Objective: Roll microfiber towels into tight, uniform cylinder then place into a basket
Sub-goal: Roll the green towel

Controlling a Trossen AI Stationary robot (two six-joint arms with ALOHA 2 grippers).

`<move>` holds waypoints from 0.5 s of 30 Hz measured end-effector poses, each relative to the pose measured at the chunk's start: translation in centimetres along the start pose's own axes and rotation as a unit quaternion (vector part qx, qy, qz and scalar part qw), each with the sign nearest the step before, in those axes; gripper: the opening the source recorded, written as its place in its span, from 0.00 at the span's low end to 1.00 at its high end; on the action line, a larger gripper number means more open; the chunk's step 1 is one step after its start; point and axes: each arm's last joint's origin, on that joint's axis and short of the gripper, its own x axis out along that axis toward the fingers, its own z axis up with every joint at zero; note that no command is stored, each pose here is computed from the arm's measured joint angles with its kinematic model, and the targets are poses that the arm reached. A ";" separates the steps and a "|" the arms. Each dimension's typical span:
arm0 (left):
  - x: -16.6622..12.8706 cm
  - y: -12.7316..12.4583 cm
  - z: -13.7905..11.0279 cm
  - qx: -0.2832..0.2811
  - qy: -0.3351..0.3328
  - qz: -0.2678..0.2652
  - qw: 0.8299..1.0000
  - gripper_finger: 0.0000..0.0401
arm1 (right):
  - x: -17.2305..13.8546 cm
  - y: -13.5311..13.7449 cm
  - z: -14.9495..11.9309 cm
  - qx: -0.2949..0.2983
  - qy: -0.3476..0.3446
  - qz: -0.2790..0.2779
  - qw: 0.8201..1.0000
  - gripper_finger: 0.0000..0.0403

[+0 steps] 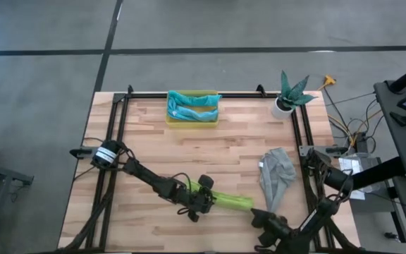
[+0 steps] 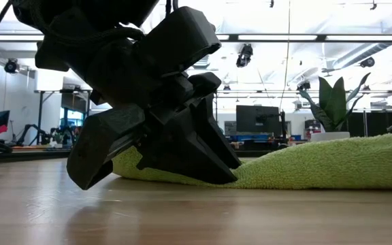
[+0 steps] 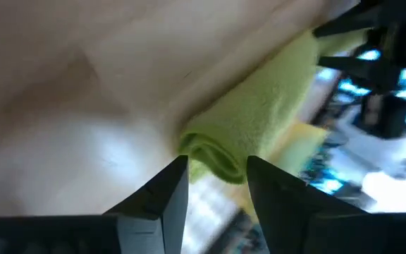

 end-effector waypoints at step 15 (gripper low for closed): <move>0.0 0.0 0.1 0.000 -0.002 0.000 1.000 0.22 | 0.5 0.1 -0.1 -0.032 0.010 -0.063 0.997 0.34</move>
